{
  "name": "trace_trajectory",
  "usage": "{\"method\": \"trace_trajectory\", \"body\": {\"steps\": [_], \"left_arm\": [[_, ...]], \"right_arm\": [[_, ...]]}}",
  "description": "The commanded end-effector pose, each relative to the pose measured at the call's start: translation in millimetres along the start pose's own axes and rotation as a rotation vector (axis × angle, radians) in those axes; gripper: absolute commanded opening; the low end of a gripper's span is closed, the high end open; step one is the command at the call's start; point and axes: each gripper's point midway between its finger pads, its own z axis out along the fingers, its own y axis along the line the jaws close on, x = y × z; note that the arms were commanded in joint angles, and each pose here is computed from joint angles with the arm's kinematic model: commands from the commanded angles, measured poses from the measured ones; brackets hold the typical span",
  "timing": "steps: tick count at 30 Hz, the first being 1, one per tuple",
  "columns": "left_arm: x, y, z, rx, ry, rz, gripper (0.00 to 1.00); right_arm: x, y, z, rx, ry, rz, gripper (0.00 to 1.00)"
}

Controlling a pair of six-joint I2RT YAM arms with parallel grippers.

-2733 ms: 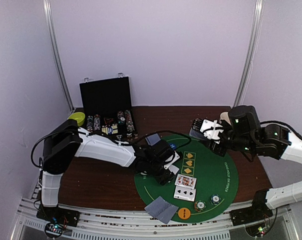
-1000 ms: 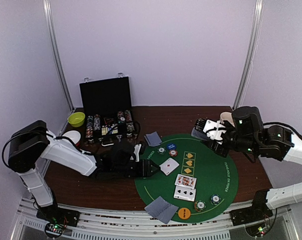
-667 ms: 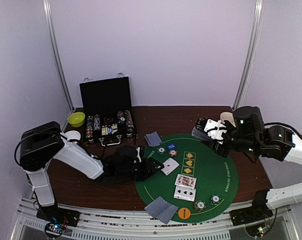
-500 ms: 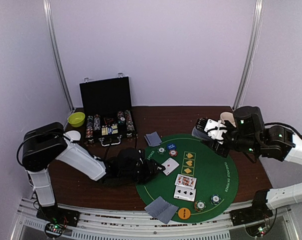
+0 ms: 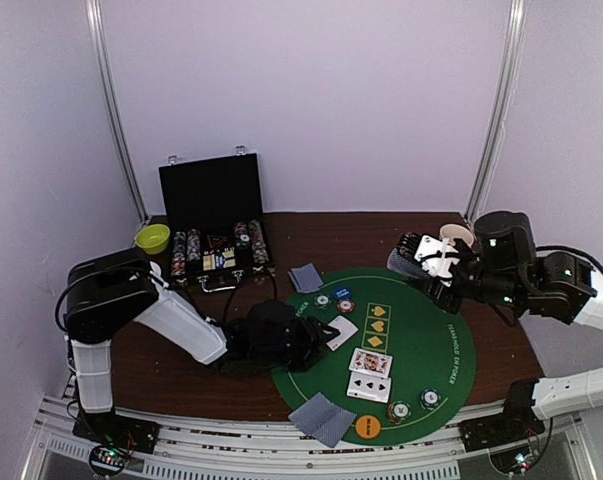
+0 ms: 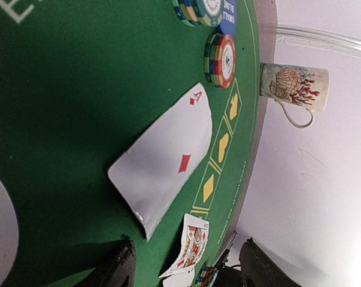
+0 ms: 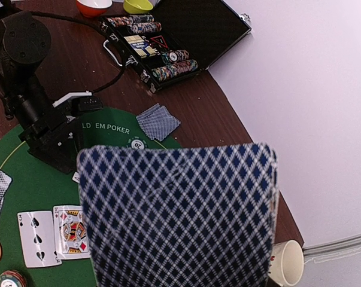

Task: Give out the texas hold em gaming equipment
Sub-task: Move the poker card to the community card area.

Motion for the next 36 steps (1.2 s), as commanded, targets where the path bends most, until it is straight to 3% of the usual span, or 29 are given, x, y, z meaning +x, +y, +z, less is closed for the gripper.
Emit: {"method": "trace_trajectory", "body": {"steps": [1,9,14,21,26,30,36], "left_arm": [[-8.0,28.1,4.7,-0.094,-0.06,-0.022,0.63],[-32.9,37.9,-1.8,-0.148,-0.203,0.039,0.63],[-37.8,39.3,4.3,-0.134,-0.23,0.033,0.63],[-25.6,48.6,22.0,-0.14,-0.151,0.019,0.58],[-32.7,49.7,21.4,-0.125,-0.172,0.011,0.41],[-43.2,51.1,22.8,-0.128,-0.197,0.05,0.0],[-49.2,59.8,19.9,-0.122,-0.187,0.043,0.0]], "right_arm": [[-10.3,-7.8,-11.0,0.008,-0.038,0.029,0.44],[-12.4,-7.9,-12.7,0.004,-0.049,0.025,0.44],[-12.0,-7.3,-12.0,0.0,-0.045,0.025,0.44],[-10.8,-8.3,-13.4,0.005,-0.041,0.024,0.44],[-11.0,-8.6,-15.7,0.004,-0.043,0.026,0.44],[-10.9,-9.4,-16.2,0.007,-0.044,0.029,0.44],[-10.2,-10.0,-18.1,0.008,-0.041,0.032,0.45]]}}
